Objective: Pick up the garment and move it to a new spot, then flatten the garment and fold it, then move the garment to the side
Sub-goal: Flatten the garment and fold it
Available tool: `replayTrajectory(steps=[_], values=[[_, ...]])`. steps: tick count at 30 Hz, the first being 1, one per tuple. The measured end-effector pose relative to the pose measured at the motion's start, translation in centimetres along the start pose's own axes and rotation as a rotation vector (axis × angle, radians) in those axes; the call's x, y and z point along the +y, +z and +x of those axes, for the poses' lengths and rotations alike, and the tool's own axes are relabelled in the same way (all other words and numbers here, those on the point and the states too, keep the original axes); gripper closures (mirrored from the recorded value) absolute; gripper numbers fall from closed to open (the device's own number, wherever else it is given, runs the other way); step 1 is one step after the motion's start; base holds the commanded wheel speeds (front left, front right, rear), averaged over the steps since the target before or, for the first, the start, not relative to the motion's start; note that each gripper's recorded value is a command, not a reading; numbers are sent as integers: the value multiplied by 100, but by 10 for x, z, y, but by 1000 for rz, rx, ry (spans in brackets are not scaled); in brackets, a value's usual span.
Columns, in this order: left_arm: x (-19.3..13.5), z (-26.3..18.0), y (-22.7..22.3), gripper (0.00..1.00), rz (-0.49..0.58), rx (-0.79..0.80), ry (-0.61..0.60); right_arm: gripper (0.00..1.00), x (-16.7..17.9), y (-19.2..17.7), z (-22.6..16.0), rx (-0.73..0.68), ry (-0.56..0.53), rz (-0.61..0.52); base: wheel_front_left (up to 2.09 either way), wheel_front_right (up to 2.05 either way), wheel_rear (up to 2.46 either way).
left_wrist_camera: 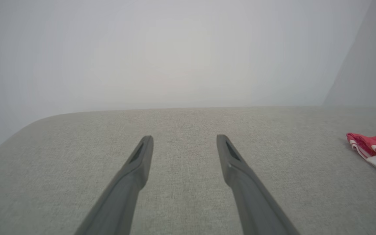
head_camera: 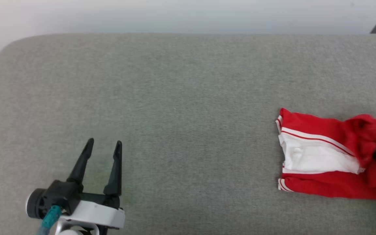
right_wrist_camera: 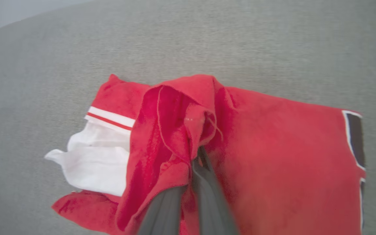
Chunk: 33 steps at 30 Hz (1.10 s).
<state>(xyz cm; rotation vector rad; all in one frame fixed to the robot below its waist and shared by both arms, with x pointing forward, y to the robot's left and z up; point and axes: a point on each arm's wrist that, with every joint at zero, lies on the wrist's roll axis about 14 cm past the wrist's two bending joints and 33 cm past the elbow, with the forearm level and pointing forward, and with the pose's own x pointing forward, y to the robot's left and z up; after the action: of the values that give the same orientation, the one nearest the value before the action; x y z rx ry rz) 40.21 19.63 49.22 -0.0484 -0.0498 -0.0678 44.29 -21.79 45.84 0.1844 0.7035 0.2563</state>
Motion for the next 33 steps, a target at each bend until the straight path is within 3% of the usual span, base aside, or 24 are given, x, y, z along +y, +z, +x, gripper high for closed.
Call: replayTrajectory(steps=[6,12,26,27,30,33], values=[[5,-12,2,0,-7,1,22,100,62,0,16,7,151,-67,0,0,0],[15,-19,3,0,-17,2,63,100,101,-8,33,37,237,-123,0,0,0],[20,-19,-3,0,-24,19,88,100,106,-49,68,116,237,-134,0,0,0],[20,-18,-4,0,-25,21,85,86,108,-49,68,114,244,-127,0,0,0],[19,-16,-4,0,-24,21,79,0,114,-46,65,87,263,-123,0,0,0],[18,-14,-4,0,-24,19,70,0,116,-30,59,22,278,-107,0,0,0]])
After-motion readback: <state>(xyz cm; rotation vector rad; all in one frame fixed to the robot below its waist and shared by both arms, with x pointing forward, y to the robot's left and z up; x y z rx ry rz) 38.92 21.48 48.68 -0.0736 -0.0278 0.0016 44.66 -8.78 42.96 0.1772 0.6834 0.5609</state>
